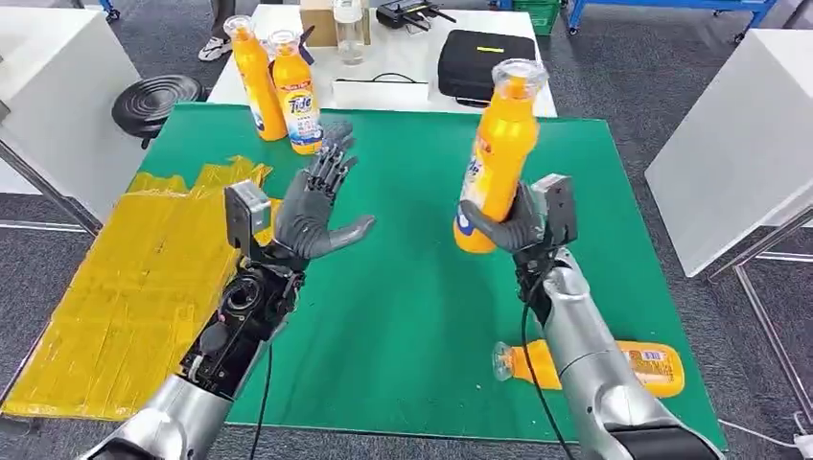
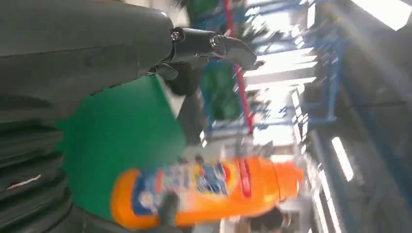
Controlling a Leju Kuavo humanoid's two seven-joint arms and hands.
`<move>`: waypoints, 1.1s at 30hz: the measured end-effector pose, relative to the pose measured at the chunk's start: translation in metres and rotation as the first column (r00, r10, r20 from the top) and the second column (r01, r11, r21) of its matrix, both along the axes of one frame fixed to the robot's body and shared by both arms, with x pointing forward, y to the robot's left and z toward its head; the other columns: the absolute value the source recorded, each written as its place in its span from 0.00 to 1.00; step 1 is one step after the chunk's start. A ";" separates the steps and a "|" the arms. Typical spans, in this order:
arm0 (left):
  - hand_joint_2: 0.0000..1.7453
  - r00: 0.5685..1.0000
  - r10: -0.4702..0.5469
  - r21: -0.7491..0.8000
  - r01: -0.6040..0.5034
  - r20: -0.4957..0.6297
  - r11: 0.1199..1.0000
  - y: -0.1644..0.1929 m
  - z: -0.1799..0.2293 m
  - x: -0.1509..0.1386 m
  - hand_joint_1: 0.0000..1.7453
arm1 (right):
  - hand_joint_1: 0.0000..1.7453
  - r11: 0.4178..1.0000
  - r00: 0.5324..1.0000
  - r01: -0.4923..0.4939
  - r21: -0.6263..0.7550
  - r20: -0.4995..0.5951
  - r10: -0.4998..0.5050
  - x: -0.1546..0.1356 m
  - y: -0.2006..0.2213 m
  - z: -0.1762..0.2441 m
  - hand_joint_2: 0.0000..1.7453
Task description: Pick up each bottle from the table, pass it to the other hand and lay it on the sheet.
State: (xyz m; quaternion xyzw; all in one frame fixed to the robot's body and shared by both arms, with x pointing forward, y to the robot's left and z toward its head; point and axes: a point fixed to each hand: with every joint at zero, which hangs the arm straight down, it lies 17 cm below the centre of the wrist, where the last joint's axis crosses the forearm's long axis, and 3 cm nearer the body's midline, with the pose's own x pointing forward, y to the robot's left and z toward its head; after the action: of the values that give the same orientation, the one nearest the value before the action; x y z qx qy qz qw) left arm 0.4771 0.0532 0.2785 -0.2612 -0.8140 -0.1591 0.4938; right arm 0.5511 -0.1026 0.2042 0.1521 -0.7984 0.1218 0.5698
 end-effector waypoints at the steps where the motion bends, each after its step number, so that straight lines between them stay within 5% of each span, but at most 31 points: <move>1: 1.00 1.000 -0.011 0.006 0.011 -0.021 1.000 -0.003 -0.003 0.002 0.00 | 1.00 1.000 1.000 -0.025 -0.012 -0.010 0.025 -0.005 0.015 -0.006 1.00; 9: 1.00 0.993 -0.038 0.090 0.048 -0.109 0.995 -0.019 -0.021 0.012 0.00 | 1.00 0.990 0.992 -0.123 -0.070 -0.003 0.123 -0.027 0.076 -0.013 1.00; 33: 1.00 0.986 -0.004 0.126 0.025 -0.165 0.992 -0.023 -0.044 0.025 0.00 | 1.00 0.944 0.963 -0.194 -0.266 0.131 0.235 -0.068 0.141 -0.003 1.00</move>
State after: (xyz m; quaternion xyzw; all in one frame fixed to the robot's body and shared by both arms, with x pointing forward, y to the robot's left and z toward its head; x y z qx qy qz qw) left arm 0.5021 0.0297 0.2349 -0.2472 -0.7568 -0.1926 0.5736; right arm 0.4834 0.0383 0.2009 0.1547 -0.7984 0.2951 0.5014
